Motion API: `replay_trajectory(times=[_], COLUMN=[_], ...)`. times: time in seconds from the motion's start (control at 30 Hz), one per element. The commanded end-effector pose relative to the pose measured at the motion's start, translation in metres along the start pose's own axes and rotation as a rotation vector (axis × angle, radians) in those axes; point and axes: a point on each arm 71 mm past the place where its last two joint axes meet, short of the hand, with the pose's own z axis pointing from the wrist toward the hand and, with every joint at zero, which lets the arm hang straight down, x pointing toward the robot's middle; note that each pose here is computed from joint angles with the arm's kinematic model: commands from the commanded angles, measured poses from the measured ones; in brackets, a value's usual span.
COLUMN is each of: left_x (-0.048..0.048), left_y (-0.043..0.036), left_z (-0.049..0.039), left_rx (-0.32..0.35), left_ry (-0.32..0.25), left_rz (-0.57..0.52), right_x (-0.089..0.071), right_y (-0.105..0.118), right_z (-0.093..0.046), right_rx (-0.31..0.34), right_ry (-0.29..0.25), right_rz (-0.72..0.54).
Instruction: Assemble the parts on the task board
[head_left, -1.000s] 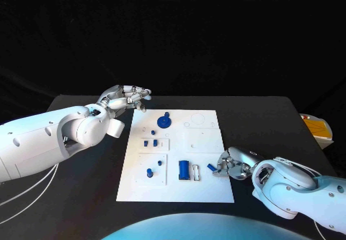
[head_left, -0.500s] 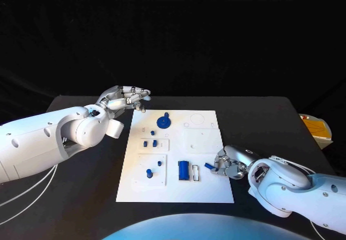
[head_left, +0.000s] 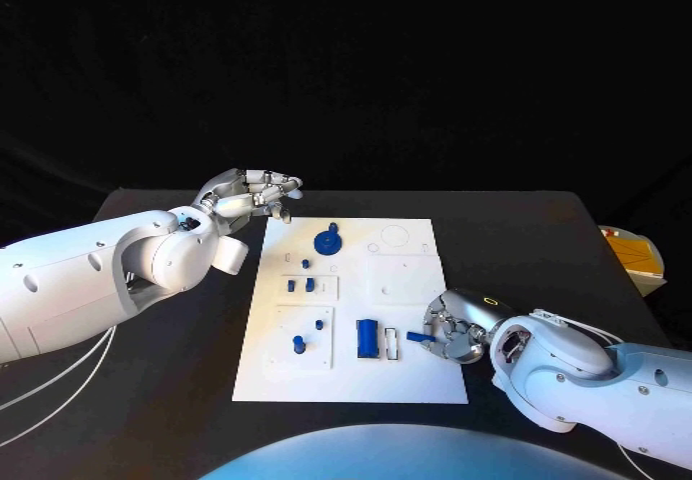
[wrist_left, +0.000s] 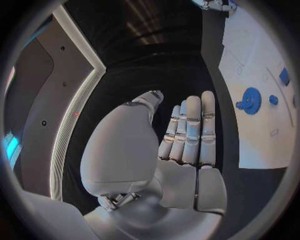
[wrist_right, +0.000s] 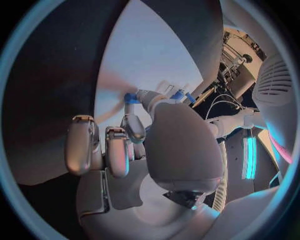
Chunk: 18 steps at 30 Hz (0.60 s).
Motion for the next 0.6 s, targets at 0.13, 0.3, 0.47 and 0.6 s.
replay_trajectory(times=[0.13,0.3,0.47,0.6], left_x=[0.0026,0.0025,0.0022,0.0020], left_y=[-0.0007,-0.0006,-0.0006,-0.0005], left_z=[0.0005,0.0004,0.0002,0.0000], left_rx=[0.003,0.001,0.000,-0.002], left_ry=[0.016,0.016,0.015,0.015], left_rz=[-0.009,-0.009,-0.009,-0.009], right_x=[0.0096,0.0096,0.0073,0.0031], right_y=[0.0023,0.0064,0.0085,0.0093], right_z=[0.0008,0.0019,0.0012,-0.0024], right_rx=[-0.012,-0.035,-0.048,-0.048], right_ry=[0.054,0.042,0.007,-0.027], right_rz=[-0.123,-0.170,-0.169,-0.122])
